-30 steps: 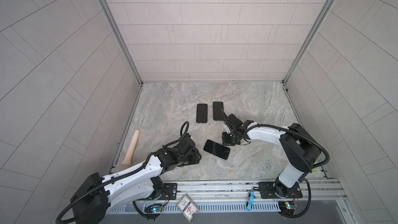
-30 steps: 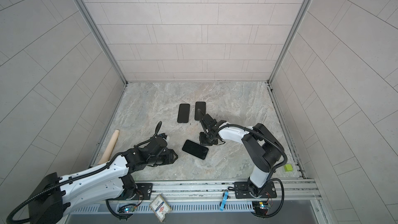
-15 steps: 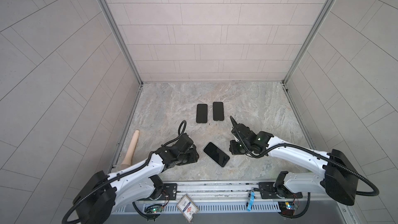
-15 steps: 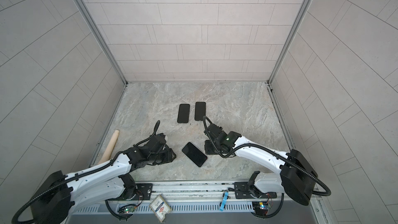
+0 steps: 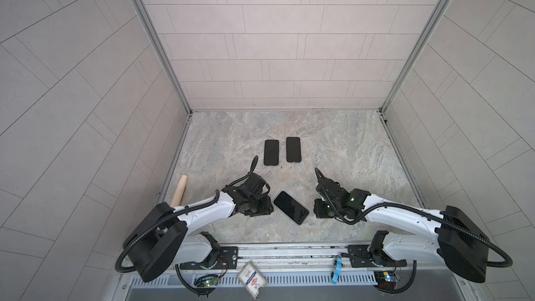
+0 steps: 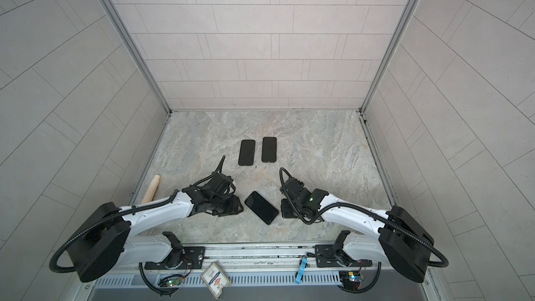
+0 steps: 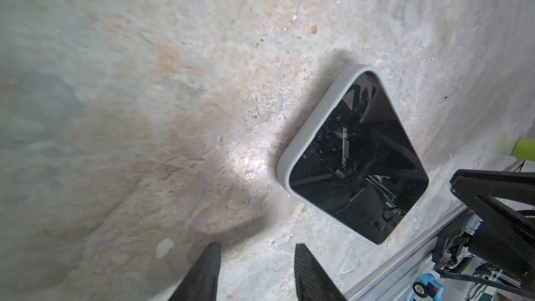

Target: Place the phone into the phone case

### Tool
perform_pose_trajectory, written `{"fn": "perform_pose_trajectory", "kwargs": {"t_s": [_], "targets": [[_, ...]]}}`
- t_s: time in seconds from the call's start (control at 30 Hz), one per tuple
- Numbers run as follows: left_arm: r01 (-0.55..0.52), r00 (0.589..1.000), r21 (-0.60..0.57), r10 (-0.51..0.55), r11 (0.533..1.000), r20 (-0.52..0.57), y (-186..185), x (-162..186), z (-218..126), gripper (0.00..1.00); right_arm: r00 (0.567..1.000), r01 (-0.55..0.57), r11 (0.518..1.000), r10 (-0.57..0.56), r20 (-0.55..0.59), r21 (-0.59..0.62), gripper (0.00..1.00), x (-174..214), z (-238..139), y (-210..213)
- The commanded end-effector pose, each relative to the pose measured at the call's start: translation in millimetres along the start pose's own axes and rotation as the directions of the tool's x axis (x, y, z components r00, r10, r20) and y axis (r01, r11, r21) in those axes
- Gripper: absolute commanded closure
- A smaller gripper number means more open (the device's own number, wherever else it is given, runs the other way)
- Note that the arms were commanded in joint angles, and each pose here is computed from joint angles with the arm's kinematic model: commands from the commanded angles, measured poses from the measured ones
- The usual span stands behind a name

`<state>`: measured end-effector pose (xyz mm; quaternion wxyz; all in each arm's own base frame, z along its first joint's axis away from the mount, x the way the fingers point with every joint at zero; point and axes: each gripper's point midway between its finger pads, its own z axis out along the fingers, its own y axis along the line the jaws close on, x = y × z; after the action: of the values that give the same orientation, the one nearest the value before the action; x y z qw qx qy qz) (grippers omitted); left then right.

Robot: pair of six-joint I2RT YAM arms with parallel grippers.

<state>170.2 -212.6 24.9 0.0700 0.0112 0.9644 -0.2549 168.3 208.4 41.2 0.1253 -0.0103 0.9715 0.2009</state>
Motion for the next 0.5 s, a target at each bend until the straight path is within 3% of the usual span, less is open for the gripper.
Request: {"fn": "perform_pose_trajectory", "kwargs": {"t_s": [0.0, 0.47], "targets": [[-0.064, 0.997, 0.027, 0.063, 0.998, 0.045, -17, -20, -4, 0.51, 1.000, 0.000, 0.999, 0.000, 0.014, -0.042, 0.87, -3, 7, 12], [-0.044, 0.998, -0.052, 0.041, 0.998, -0.051, -3, -22, 14, 0.51, 0.999, 0.040, 0.999, -0.040, -0.029, 0.009, 0.88, -4, 16, 14]]}}
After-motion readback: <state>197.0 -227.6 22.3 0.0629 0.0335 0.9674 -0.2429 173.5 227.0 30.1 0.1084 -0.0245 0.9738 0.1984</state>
